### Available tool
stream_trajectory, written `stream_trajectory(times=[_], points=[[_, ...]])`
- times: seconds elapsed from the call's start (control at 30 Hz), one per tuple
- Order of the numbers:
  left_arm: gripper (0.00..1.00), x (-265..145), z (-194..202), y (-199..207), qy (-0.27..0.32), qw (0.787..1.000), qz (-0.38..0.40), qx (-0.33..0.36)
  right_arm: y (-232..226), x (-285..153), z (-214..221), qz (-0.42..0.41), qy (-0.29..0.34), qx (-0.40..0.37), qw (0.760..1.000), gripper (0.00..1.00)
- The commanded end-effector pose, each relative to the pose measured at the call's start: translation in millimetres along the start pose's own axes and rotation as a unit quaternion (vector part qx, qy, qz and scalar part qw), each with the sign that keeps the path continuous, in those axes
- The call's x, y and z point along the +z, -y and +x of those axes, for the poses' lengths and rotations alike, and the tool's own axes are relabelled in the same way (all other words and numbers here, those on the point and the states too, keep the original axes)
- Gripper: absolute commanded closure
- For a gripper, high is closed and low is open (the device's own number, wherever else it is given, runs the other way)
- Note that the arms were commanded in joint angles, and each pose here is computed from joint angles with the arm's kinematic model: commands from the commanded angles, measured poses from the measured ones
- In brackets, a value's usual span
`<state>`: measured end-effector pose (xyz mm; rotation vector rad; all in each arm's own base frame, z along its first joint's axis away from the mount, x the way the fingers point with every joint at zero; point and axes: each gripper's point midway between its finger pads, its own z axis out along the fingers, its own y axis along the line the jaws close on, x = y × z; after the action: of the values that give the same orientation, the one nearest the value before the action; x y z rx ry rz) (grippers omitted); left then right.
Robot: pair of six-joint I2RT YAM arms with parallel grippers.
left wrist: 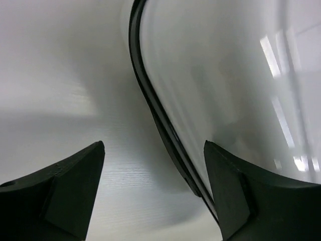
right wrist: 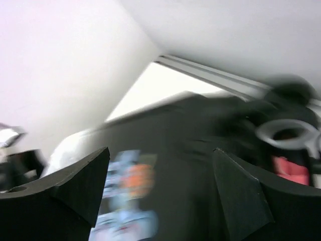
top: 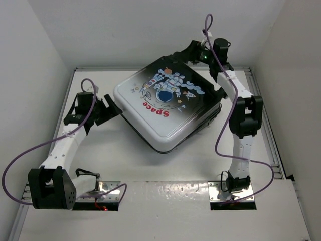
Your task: Pack the luggage
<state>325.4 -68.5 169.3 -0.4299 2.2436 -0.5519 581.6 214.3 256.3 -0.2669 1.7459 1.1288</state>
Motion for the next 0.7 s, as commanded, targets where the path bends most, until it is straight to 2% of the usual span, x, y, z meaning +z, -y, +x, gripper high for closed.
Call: stream_trajectory(times=[0.0, 0.13, 0.27, 0.37, 0.4, 0.47, 0.5, 0.53, 0.57, 0.6, 0.67], points=[[0.16, -3, -4, 18, 0.007, 0.998, 0.064, -0.025, -113, -37, -78, -0.108, 0.05, -0.077, 0.99, 0.17], [0.26, 5, 37, 3, -0.047, 0.997, 0.05, -0.043, -101, -69, -130, -0.042, 0.123, -0.104, 0.986, 0.15], [0.29, 13, 85, 5, -0.111, 0.991, 0.045, -0.067, -78, -111, -170, 0.01, 0.168, -0.113, 0.979, 0.15], [0.32, 21, 98, 9, -0.125, 0.988, 0.05, -0.074, -80, -150, -178, 0.019, 0.171, -0.111, 0.979, 0.24], [0.33, 26, 100, 7, -0.124, 0.988, 0.05, -0.078, -62, -153, -157, 0.029, 0.153, -0.088, 0.984, 0.26], [0.33, 34, 97, 14, -0.116, 0.987, 0.065, -0.09, -75, -190, -148, 0.02, 0.142, -0.107, 0.984, 0.32], [0.33, 40, 99, 12, -0.12, 0.986, 0.062, -0.098, -58, -200, -125, 0.033, 0.126, -0.083, 0.988, 0.32], [0.33, 44, 98, 17, -0.12, 0.985, 0.066, -0.108, -96, -224, -122, 0.007, 0.116, -0.125, 0.985, 0.33], [0.33, 47, 100, 20, -0.121, 0.984, 0.07, -0.109, -98, -232, -110, 0.007, 0.105, -0.139, 0.985, 0.33], [0.32, 52, 94, 22, -0.108, 0.985, 0.074, -0.111, -72, -238, -58, 0.017, 0.069, -0.088, 0.994, 0.33], [0.3, 60, 88, 26, -0.101, 0.983, 0.079, -0.128, -95, -269, -18, 0.026, 0.048, -0.141, 0.988, 0.33]])
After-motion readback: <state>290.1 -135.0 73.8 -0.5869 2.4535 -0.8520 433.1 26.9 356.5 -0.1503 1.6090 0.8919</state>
